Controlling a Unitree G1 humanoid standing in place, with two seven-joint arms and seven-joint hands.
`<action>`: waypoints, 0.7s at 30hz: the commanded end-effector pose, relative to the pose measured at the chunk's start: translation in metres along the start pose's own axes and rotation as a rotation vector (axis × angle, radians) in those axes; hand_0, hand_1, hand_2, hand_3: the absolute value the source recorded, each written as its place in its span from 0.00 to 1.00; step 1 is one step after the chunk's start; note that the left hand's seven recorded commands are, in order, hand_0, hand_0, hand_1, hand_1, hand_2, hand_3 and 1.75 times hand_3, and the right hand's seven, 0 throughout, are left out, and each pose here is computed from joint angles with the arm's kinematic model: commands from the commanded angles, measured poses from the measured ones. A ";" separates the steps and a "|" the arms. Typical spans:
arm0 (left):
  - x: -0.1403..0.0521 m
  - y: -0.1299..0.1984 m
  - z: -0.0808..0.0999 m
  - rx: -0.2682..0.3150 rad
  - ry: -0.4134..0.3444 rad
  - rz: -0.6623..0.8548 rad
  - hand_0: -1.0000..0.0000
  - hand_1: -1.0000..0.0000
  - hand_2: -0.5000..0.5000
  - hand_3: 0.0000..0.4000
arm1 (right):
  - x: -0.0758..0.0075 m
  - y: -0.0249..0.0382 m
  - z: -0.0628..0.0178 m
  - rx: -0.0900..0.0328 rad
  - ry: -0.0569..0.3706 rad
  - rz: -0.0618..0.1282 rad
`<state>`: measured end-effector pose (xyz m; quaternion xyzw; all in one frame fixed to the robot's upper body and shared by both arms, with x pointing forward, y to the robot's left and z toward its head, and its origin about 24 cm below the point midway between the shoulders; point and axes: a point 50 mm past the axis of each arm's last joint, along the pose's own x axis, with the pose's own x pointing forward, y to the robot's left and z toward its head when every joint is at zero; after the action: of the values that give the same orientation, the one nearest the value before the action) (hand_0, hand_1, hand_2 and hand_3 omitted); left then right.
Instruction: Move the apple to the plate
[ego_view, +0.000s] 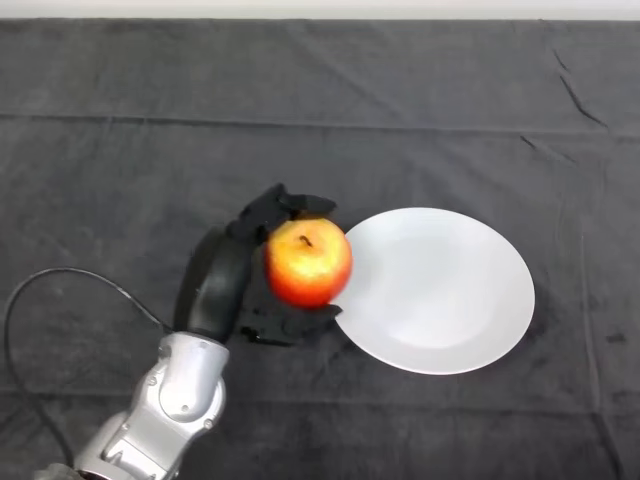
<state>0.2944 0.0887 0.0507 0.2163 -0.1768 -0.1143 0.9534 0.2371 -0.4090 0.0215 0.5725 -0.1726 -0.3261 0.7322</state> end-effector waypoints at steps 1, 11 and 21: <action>0.017 0.002 0.017 0.003 -0.069 0.013 0.00 0.00 0.50 1.00 | 0.0005 0.0038 0.0081 -0.004 -0.029 0.020; 0.022 -0.013 0.017 -0.009 -0.084 -0.054 0.00 0.00 0.50 1.00 | 0.0005 0.0038 0.0082 -0.003 -0.029 0.020; 0.024 -0.020 0.015 -0.012 -0.083 -0.092 0.00 0.00 0.50 1.00 | 0.0006 0.0038 0.0083 -0.002 -0.029 0.020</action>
<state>0.2980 0.0572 0.0485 0.2099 -0.1809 -0.1739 0.9450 0.2370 -0.4091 0.0215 0.5725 -0.1728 -0.3261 0.7321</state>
